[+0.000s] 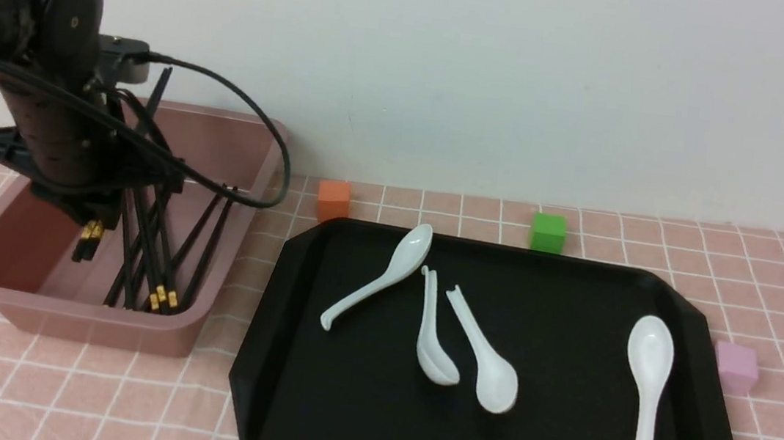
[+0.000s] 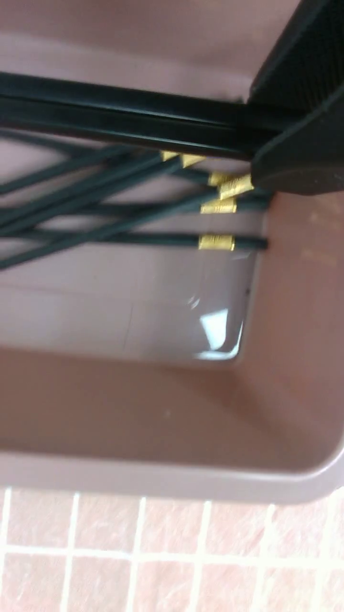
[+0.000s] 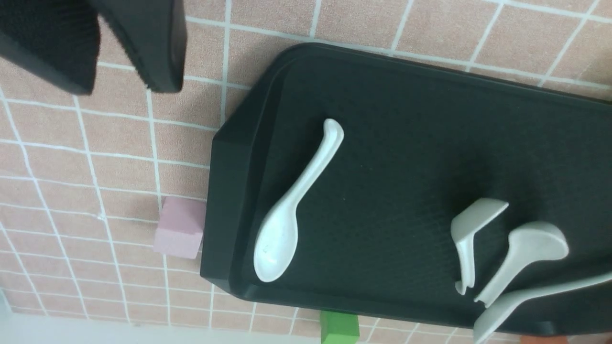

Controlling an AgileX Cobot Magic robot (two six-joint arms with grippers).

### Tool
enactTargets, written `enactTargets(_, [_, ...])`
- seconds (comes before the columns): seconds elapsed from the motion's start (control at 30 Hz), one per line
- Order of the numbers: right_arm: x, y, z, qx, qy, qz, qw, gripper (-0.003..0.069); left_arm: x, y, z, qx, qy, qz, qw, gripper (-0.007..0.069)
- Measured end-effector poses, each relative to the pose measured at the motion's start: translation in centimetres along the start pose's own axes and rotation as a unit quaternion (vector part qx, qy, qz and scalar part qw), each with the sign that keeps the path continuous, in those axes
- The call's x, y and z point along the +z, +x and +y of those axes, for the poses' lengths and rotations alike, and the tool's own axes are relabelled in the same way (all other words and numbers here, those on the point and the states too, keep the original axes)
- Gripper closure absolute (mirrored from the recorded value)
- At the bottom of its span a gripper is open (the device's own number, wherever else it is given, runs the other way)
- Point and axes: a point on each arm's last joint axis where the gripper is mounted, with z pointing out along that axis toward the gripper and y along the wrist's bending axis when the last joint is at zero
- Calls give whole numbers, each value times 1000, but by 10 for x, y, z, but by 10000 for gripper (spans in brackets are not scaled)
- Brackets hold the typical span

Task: On pink tablecloth take chopsticks from black tray and put them in box.

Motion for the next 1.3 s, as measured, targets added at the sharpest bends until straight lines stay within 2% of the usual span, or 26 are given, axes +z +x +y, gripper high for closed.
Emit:
enactTargets(0.37, [0,0,0,0,0,0,1000,433,27,0,1,27,-30,18,999,500])
enactTargets(0.47, [0,0,0,0,0,0,1000,430,28,-2,2,36,-38,11,999,468])
enactTargets(0.6, [0,0,0,0,0,0,1000,428,26,-5,7,54,-63,-2,997,305])
enactTargets(0.7, [0,0,0,0,0,0,1000,425,19,-5,8,41,-62,-11,997,223])
enactTargets(0.77, [0,0,0,0,0,0,1000,423,4,-5,9,28,-53,-22,998,190])
enactTargets(0.83, [0,0,0,0,0,0,1000,423,-6,-4,10,19,-44,-31,998,187])
enactTargets(0.87, [0,0,0,0,0,0,1000,421,-31,-3,12,4,-26,-57,998,204])
enactTargets(0.93, [0,0,0,0,0,0,1000,421,-47,-2,14,-6,-13,-74,997,230])
enactTargets(1.0, [0,0,0,0,0,0,1000,420,-95,9,21,-30,24,-128,991,344])
enactTargets(1.03, [0,0,0,0,0,0,1000,420,-99,10,21,-32,29,-134,990,367])
enactTargets(1.07, [0,0,0,0,0,0,1000,420,-133,28,29,-42,56,-180,981,471])
enactTargets(1.1, [0,0,0,0,0,0,1000,420,-134,27,28,-42,57,-181,981,483])
enactTargets(1.13, [0,0,0,0,0,0,1000,420,-151,44,33,-47,76,-209,974,566])
enactTargets(1.2, [0,0,0,0,0,0,1000,420,-175,71,41,-55,100,-254,960,638])
enactTargets(1.3, [0,0,0,0,0,0,1000,420,-187,119,52,-64,134,-313,938,638])
